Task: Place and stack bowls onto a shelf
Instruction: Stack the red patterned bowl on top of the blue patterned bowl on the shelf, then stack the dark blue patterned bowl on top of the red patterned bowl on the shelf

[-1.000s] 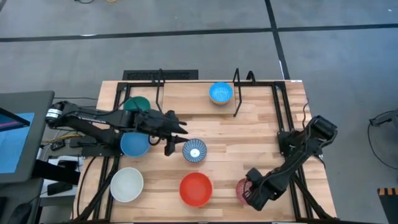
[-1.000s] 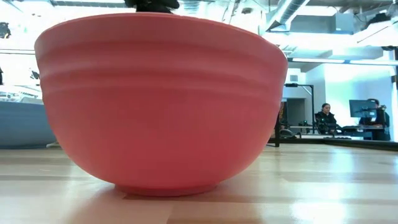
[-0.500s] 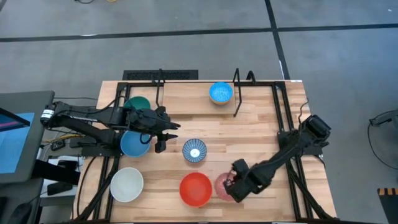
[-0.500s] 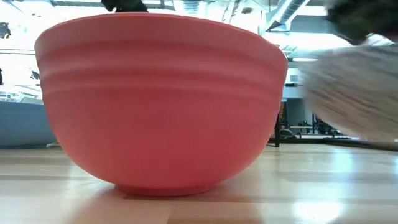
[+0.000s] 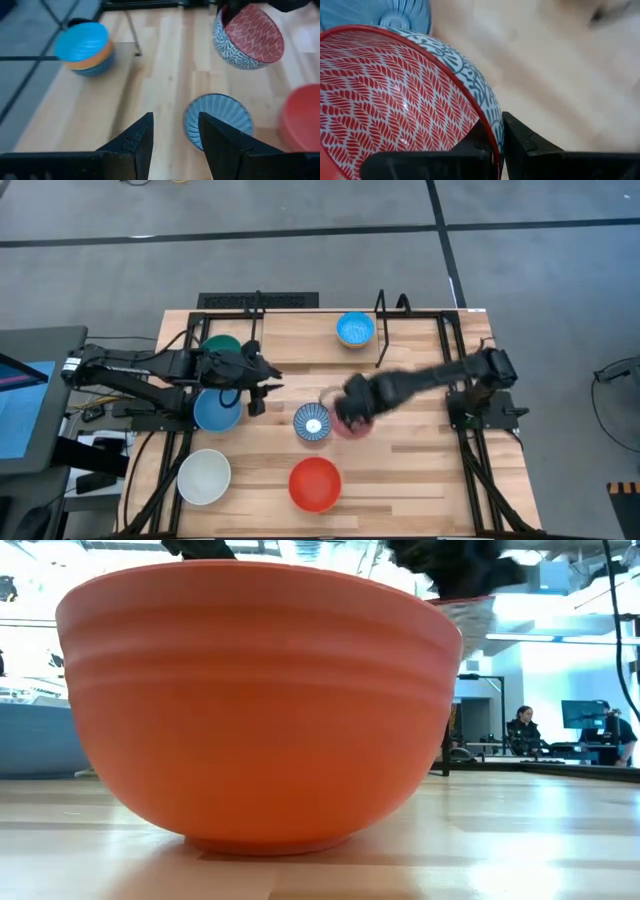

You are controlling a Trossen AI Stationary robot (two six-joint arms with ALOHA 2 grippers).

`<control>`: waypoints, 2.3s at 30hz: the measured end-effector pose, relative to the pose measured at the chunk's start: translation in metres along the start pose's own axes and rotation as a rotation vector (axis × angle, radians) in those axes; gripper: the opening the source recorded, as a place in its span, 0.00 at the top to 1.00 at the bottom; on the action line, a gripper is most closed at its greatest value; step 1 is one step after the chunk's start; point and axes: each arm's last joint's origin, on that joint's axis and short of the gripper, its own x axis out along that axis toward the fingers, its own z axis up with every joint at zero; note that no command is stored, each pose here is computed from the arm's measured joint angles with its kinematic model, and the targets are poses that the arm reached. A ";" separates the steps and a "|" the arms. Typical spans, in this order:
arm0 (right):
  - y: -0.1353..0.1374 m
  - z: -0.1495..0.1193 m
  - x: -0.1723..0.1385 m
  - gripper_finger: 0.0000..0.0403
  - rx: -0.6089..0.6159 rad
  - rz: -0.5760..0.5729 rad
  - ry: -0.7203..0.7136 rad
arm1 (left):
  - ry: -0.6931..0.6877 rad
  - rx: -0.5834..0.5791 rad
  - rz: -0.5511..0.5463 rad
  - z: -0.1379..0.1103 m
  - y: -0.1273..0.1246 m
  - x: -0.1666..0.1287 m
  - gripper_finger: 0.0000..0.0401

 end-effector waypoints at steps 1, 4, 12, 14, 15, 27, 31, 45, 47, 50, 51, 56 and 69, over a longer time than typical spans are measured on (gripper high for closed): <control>-0.007 0.014 0.001 0.90 -0.039 -0.009 -0.013 | -0.001 -0.008 0.015 0.000 0.002 0.000 0.65; -0.030 0.055 0.004 0.90 -0.145 -0.018 -0.042 | 0.002 -0.058 0.038 0.000 0.008 0.002 0.65; -0.122 0.154 0.008 0.90 -0.192 -0.010 -0.154 | 0.004 -0.140 0.174 -0.001 0.029 0.002 0.65; -0.149 0.171 0.010 0.90 -0.160 -0.014 -0.170 | -0.001 -0.165 0.204 -0.001 0.036 0.003 0.65; -0.162 0.177 0.012 0.90 -0.136 -0.009 -0.173 | 0.002 -0.185 0.219 -0.001 0.040 0.003 0.65; -0.233 0.213 0.058 0.90 -0.128 0.108 -0.111 | 0.005 -0.326 0.314 -0.006 0.071 0.004 0.65; -0.233 0.215 0.074 0.90 -0.182 0.102 -0.061 | 0.003 -0.366 0.327 -0.006 0.075 0.004 0.65; -0.233 0.217 0.090 0.73 -0.212 0.176 -0.014 | 0.002 -0.401 0.342 -0.007 0.076 0.004 0.65; -0.232 0.217 0.087 0.68 -0.195 0.178 -0.017 | 0.004 -0.389 0.343 -0.007 0.076 0.004 0.65; -0.231 0.216 0.087 0.61 -0.204 0.179 -0.008 | 0.004 -0.387 0.351 -0.007 0.077 0.004 0.65; -0.231 0.215 0.087 0.59 -0.207 0.179 0.000 | 0.003 -0.390 0.354 -0.007 0.077 0.004 0.65; -0.231 0.215 0.087 0.51 -0.208 0.178 -0.003 | -0.002 -0.412 0.378 -0.007 0.077 0.004 0.65; -0.239 0.237 0.051 0.50 -0.173 0.176 -0.175 | -0.004 -0.452 0.336 -0.007 0.076 0.005 0.65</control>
